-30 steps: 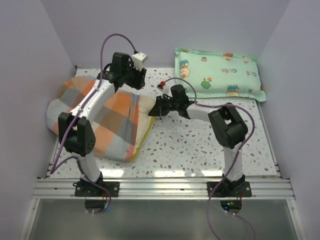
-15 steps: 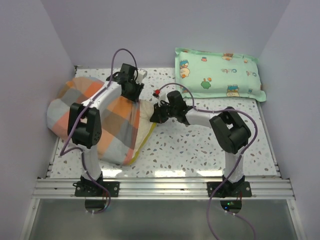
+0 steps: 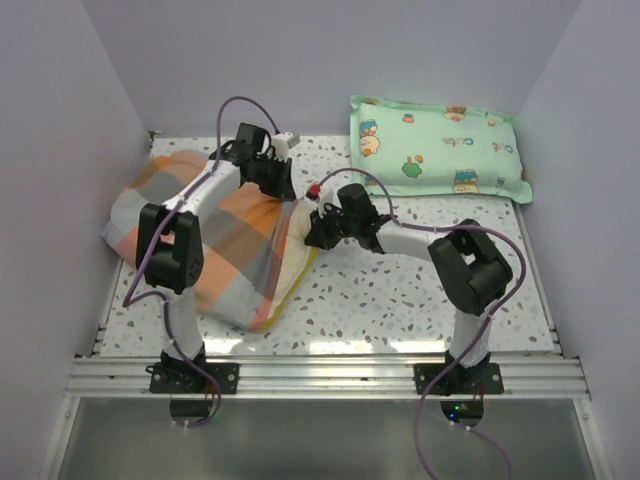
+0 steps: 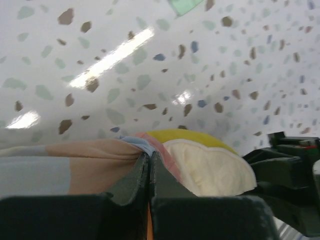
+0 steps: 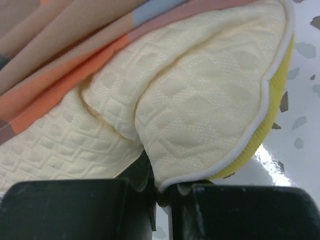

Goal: Put the pillow into the pillowcase

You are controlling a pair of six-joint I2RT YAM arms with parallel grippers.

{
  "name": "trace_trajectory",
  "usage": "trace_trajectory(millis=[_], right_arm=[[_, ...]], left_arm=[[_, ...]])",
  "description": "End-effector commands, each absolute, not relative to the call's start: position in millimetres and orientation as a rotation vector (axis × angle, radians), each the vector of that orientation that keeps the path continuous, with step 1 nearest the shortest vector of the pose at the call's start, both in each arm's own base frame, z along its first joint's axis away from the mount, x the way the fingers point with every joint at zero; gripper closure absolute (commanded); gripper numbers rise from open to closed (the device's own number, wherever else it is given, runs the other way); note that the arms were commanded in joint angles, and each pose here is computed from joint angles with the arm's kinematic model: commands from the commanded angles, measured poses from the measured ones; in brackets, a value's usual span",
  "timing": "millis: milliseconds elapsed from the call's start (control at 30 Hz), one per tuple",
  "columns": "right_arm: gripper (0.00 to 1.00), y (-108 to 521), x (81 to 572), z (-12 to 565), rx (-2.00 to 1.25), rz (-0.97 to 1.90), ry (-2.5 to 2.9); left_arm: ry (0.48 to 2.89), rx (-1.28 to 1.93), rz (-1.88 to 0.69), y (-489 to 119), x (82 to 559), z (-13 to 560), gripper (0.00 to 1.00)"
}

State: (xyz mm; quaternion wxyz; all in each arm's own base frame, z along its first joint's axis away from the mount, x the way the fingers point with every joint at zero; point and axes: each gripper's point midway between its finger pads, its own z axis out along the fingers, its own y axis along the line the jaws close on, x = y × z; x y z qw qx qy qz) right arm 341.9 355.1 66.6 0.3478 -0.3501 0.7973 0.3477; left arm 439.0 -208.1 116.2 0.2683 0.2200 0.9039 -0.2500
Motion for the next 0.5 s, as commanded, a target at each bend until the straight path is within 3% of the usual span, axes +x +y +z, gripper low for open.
trace_trajectory(millis=[0,333,467], right_arm=[[1.0,366,355,125,-0.985,0.825,1.813],[1.0,373,362,158,-1.005,0.821,1.744],[1.0,373,373,177,-0.962,0.803,1.732]], left_arm=[[2.1,0.686,-1.211,-285,413,223,1.0],[1.981,0.647,-1.615,-312,364,265,1.0],[2.094,0.602,-1.648,-305,343,228,1.0]])
